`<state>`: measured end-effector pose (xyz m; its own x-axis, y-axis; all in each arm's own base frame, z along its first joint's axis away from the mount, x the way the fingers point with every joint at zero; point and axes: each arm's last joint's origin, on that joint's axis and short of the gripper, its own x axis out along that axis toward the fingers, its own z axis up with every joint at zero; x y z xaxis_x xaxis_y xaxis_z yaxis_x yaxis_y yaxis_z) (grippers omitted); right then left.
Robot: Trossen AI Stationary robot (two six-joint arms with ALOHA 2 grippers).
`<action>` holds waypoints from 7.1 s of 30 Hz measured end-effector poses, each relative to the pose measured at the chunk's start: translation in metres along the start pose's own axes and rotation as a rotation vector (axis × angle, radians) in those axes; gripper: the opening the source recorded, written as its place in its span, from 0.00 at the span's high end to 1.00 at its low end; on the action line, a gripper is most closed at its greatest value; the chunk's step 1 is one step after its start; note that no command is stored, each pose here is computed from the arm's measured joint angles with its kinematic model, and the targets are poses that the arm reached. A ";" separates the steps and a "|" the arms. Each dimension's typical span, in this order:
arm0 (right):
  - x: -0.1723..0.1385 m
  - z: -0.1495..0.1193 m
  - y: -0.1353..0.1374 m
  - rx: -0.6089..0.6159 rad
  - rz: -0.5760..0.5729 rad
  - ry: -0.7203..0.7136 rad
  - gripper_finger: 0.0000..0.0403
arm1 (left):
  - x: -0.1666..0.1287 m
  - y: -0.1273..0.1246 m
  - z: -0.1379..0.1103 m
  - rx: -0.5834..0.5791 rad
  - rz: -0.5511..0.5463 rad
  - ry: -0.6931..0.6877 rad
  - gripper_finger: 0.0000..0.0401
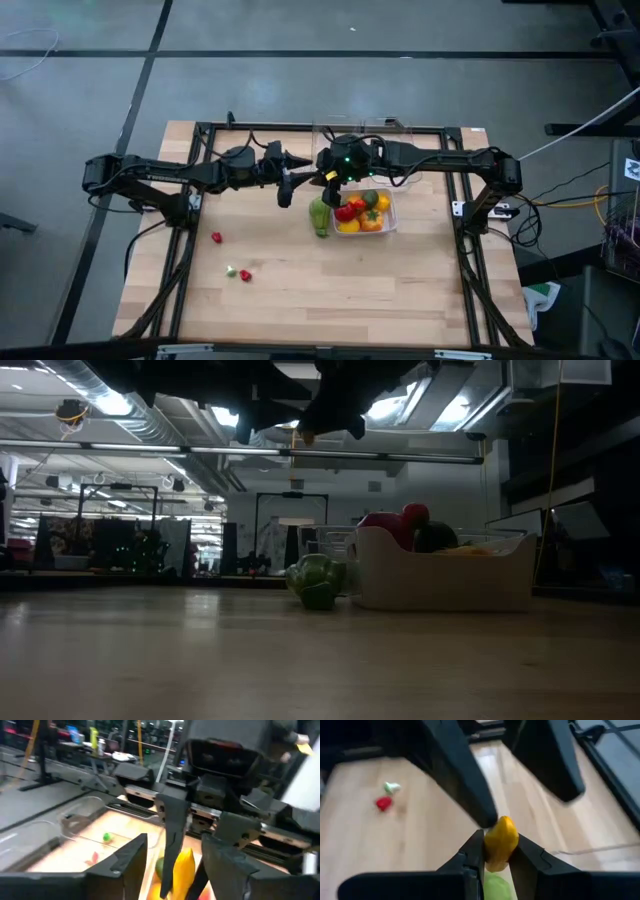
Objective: Sort produce into baskets
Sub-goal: Put the corn into the right transparent bin, then put the green mushroom into the right transparent bin
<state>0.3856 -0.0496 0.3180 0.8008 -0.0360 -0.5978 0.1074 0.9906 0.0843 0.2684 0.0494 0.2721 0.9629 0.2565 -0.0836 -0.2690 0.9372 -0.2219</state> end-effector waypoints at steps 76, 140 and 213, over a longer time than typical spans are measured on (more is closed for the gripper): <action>-0.035 -0.175 -0.210 0.462 -0.428 0.533 0.67 | -0.007 0.002 -0.011 0.035 0.018 0.157 0.49; -0.036 -0.175 -0.210 0.464 -0.424 0.536 0.67 | -0.125 -0.118 -0.164 0.118 -0.004 1.485 0.51; 0.004 -0.041 -0.043 -0.241 0.363 0.175 0.67 | 0.035 -0.062 -0.012 0.238 -0.177 0.460 0.82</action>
<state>0.3595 -0.0873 0.2794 0.6479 0.3209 -0.6908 -0.3176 0.9381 0.1379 0.3183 -0.0030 0.2711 0.8701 0.0106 -0.4928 -0.0404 0.9979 -0.0498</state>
